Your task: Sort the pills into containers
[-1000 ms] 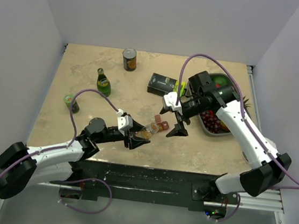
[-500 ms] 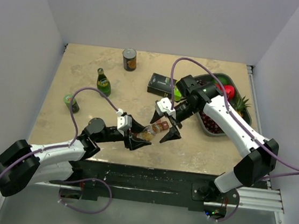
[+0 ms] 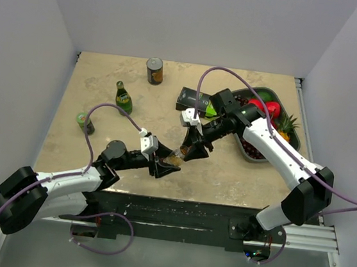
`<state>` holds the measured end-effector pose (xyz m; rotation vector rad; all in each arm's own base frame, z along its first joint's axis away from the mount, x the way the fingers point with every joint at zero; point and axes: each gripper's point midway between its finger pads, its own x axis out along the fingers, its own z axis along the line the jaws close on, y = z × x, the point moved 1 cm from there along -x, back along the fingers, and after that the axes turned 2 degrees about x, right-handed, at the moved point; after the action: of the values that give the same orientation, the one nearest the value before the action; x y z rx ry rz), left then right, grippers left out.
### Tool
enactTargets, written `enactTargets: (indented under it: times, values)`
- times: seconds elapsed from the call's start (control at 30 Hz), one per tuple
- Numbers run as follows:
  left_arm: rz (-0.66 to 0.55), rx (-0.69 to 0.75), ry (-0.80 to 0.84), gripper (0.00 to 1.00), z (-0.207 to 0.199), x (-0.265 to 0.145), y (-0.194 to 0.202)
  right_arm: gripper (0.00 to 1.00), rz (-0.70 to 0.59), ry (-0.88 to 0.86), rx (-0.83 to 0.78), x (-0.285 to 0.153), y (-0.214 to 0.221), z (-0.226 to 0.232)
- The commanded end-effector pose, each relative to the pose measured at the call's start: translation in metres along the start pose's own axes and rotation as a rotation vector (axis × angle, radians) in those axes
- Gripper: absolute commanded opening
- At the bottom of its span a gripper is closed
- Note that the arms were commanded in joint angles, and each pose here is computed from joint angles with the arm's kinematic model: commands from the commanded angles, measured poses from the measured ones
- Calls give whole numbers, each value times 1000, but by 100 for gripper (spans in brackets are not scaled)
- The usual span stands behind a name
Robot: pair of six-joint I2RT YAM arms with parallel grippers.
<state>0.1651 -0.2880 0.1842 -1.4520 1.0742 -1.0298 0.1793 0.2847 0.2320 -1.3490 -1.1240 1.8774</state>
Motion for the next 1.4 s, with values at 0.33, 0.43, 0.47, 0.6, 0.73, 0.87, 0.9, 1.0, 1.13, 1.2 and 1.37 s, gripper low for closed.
enactTargets:
  times: [0.33, 0.43, 0.47, 0.6, 0.73, 0.87, 0.9, 1.0, 1.13, 1.2, 1.37]
  values:
    - [-145, 84, -309, 0, 49, -6, -33, 53, -84, 284, 480, 20, -9, -53]
    - [-125, 116, -273, 0, 43, -10, -22, 92, -84, 257, 367, 7, -22, -46]
    - [-115, 115, -253, 0, 39, -11, -19, 99, -89, 265, 323, -1, -30, -46]
    - [-112, 126, -198, 0, 27, -15, -15, 99, -67, 278, 187, -36, -30, -41]
    - [-118, 137, -125, 0, 14, -14, -17, 99, 12, 231, 4, -47, -19, -23]
    - [-123, 140, 2, 0, -5, -8, -21, 99, 29, 134, -159, -45, -14, -10]
    - [-118, 130, 18, 0, -7, -7, -19, 99, 21, 102, -189, -43, -15, -6]
    - [-119, 113, 53, 0, -13, -6, -20, 99, -17, -12, -252, -33, -22, 10]
    - [-115, 103, 64, 0, -15, -5, -19, 95, -17, -90, -272, -16, -23, 20]
    - [-113, 100, 67, 0, -15, -4, -18, 90, -15, -112, -260, -9, -21, 22]
    - [-125, 91, 76, 0, -16, -4, -21, 76, 2, -96, -221, 0, -19, 17]
